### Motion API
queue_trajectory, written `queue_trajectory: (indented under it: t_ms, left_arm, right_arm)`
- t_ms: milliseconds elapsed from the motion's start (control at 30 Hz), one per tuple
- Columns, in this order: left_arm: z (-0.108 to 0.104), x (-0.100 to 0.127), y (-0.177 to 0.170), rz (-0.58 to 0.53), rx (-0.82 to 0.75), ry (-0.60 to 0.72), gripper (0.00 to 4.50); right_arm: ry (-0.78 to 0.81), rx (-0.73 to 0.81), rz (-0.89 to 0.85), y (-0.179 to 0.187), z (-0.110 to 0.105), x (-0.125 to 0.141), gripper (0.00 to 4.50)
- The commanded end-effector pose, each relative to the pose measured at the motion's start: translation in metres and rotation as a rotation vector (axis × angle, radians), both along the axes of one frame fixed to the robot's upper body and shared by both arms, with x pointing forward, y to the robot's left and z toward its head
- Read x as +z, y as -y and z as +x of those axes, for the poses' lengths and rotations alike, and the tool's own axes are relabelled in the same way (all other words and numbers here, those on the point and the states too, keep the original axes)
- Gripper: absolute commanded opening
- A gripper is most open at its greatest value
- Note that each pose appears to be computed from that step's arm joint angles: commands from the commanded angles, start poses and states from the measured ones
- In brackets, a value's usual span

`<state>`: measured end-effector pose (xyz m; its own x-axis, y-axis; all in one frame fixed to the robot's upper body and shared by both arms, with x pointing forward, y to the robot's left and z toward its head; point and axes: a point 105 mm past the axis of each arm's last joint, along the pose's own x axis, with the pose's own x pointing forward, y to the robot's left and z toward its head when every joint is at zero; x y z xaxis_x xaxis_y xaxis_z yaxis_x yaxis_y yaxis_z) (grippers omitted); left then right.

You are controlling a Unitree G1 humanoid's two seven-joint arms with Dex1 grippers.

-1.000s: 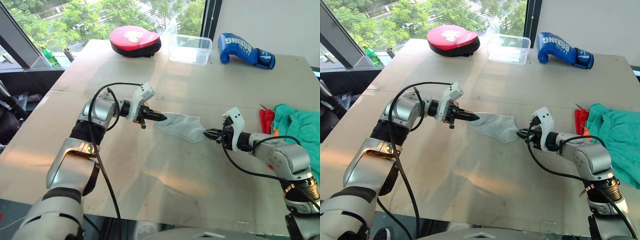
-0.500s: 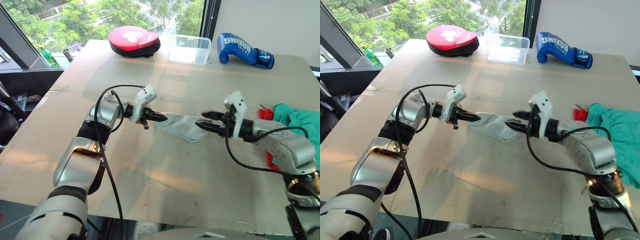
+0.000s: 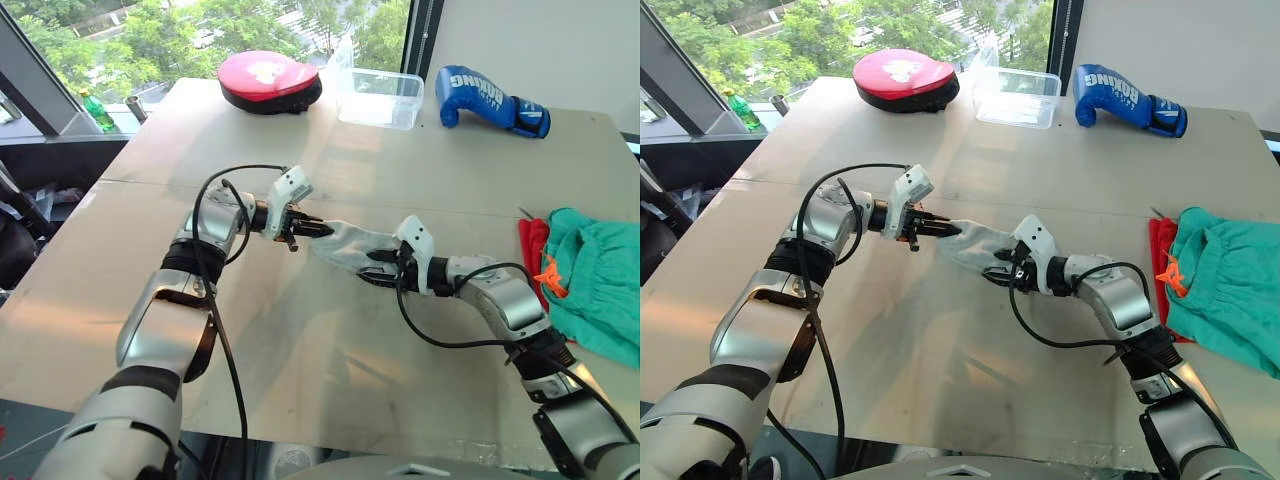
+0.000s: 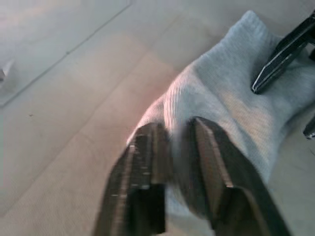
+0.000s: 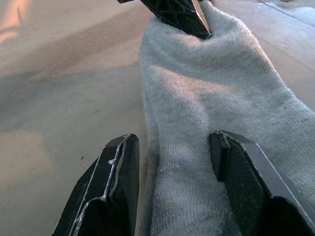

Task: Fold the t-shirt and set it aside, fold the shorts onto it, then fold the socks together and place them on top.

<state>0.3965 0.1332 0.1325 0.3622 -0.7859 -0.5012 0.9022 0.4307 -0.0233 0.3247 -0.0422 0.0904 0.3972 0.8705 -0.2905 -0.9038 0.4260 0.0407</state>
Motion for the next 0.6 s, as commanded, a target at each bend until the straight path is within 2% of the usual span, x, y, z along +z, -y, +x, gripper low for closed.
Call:
queue_trajectory:
  t_ms: [33,133,167,233,400,600]
  left_arm:
    - [0.016,0.023,-0.006,-0.008,0.067,0.125,2.91]
    - [0.021,0.021,-0.019,0.021,0.121,0.143,4.33]
    - [0.021,0.021,-0.023,0.022,0.132,0.136,4.5]
    - [0.02,0.02,-0.029,0.021,0.14,0.122,4.5]
    - [0.008,0.021,-0.024,-0.108,0.137,-0.023,4.5]
    - [-0.012,-0.001,-0.02,-0.108,0.158,-0.229,4.5]
  right_arm:
    - [-0.03,-0.011,-0.034,0.003,0.001,-0.012,2.46]
    - [-0.046,0.0,-0.028,0.001,-0.001,-0.015,3.25]
    - [-0.05,0.002,-0.025,0.0,-0.002,-0.015,3.67]
    - [-0.053,0.003,-0.019,0.0,-0.003,-0.015,4.46]
    - [-0.045,-0.005,-0.016,-0.003,-0.002,-0.016,4.46]
    - [-0.037,0.001,-0.017,-0.006,-0.003,-0.016,4.46]
